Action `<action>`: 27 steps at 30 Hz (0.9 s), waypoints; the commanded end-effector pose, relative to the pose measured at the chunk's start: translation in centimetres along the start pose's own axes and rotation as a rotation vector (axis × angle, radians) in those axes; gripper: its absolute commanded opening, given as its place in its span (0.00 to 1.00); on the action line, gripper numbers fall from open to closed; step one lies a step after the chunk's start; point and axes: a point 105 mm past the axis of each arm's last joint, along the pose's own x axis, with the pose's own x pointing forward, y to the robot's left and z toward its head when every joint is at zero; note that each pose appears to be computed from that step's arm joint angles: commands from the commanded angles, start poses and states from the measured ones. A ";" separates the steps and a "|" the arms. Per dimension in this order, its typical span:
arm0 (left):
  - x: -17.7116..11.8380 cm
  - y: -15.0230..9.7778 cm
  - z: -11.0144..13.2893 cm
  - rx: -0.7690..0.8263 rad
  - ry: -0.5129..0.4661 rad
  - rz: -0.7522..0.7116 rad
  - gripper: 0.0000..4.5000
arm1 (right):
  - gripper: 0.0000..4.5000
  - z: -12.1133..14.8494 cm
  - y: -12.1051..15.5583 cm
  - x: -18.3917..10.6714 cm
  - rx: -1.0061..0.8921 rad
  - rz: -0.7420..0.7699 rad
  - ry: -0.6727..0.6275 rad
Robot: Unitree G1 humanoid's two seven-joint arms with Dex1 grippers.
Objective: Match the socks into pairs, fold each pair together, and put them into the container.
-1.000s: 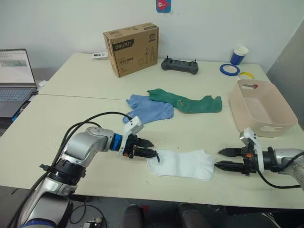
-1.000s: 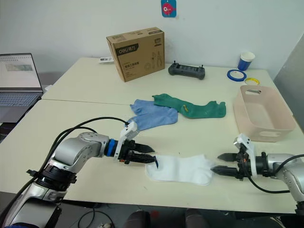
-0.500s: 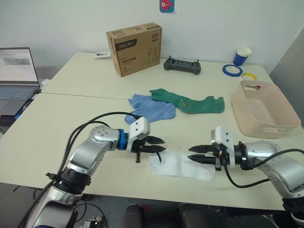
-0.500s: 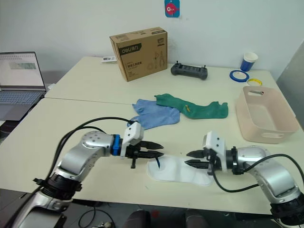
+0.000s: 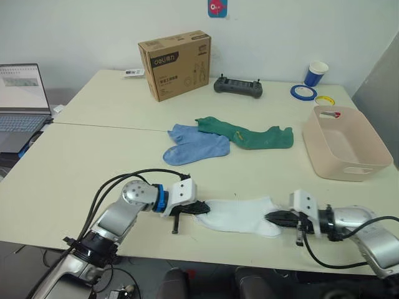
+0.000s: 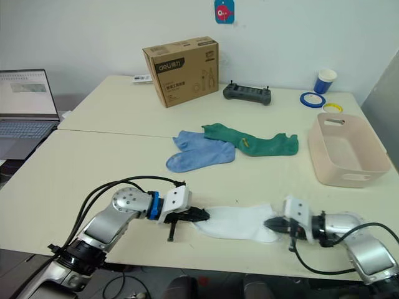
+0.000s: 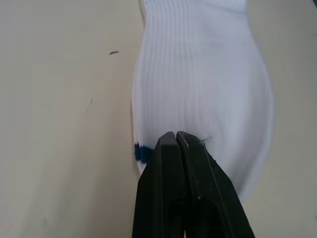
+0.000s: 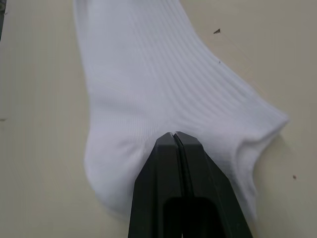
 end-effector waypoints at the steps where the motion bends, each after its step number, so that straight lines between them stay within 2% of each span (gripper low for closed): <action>1: -0.7 0.0 0.4 0.008 -0.028 0.013 0.01 | 0.01 0.3 -0.1 -1.1 0.010 -0.003 -0.019; 5: -0.8 0.1 3.2 0.069 -0.134 0.007 0.01 | 0.01 4.1 0.2 -0.8 -0.004 0.032 -0.167; 9: -0.3 -0.1 4.5 0.126 -0.172 -0.014 0.01 | 0.01 6.1 0.7 0.8 -0.032 0.059 -0.218; 13: 1.0 -1.6 3.6 0.112 -0.125 -0.085 0.01 | 0.01 5.1 1.9 3.4 -0.044 0.101 -0.171; 16: 1.1 -2.1 2.1 0.114 -0.056 -0.093 0.01 | 0.01 4.0 1.9 4.0 -0.060 0.095 -0.118; 18: 0.9 -2.2 1.1 0.088 -0.005 -0.085 0.01 | 0.01 3.4 2.0 3.8 -0.062 0.092 -0.091; 22: 0.2 -2.3 0.0 0.073 0.028 -0.074 0.01 | 0.01 1.5 1.8 2.0 -0.067 0.086 0.002; 27: -0.3 -1.8 0.5 0.035 -0.019 -0.035 0.01 | 0.01 0.8 0.7 -0.4 -0.047 0.052 0.042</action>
